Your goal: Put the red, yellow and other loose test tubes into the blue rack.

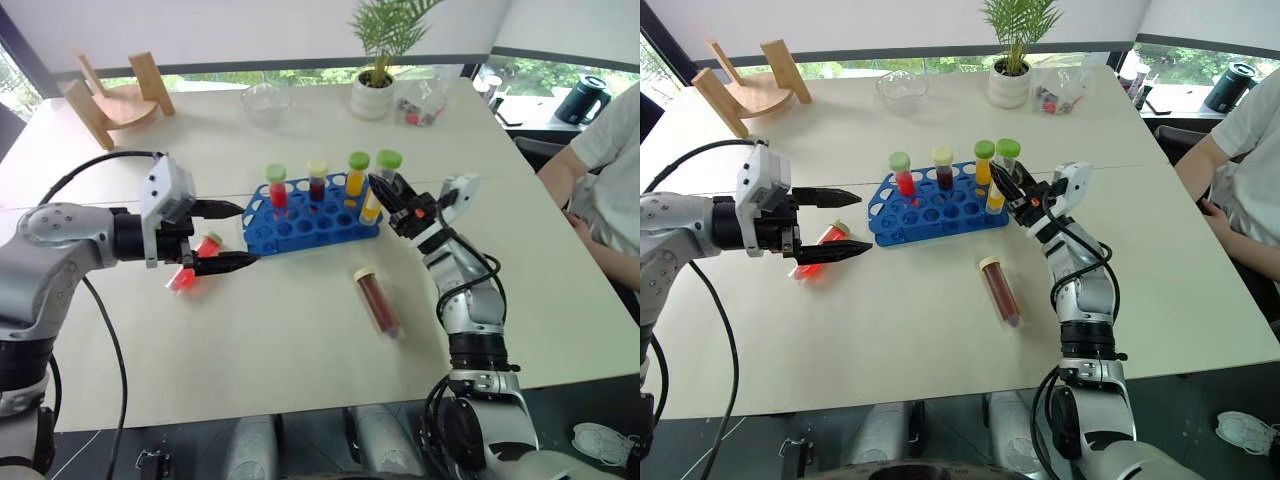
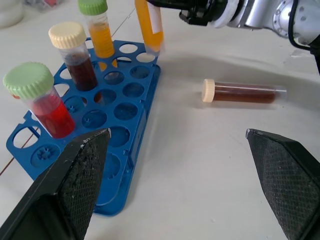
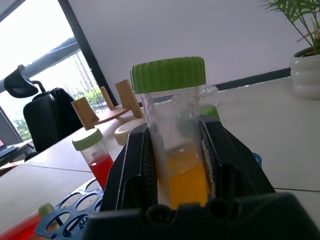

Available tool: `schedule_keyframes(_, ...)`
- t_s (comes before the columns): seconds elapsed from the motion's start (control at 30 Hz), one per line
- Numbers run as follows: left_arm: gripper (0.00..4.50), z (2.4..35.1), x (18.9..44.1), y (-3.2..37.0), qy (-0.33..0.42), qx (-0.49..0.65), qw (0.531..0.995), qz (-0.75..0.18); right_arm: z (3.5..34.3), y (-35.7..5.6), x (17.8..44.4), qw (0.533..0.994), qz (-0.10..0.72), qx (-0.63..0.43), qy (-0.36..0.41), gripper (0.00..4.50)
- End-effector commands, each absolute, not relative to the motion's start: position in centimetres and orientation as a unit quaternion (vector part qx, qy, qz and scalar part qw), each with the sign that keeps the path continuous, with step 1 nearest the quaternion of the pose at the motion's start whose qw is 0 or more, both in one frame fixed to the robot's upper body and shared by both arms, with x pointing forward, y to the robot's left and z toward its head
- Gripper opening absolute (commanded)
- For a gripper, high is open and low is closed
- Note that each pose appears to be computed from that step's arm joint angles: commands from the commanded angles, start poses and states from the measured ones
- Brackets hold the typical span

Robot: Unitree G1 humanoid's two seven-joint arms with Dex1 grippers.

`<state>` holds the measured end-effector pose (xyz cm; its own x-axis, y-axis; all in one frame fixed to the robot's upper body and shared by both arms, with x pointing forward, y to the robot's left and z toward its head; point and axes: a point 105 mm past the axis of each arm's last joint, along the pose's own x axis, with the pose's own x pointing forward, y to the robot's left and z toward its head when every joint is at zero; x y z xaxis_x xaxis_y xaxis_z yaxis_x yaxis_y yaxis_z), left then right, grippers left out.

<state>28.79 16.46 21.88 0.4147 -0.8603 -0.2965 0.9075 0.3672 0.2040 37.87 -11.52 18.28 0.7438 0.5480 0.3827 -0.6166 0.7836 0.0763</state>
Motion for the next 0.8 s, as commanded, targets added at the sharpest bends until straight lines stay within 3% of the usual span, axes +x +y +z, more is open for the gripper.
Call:
schedule_keyframes(0.03,4.5,22.6,28.7,16.2,0.056,0.176,0.822,-0.539,20.1,-11.2,38.1,0.921,0.313,0.077,-0.218,0.79)
schedule_keyframes(0.8,4.5,23.2,28.0,15.0,0.05,0.165,0.823,-0.541,17.0,-9.6,39.2,0.924,0.325,0.03,-0.199,0.79)
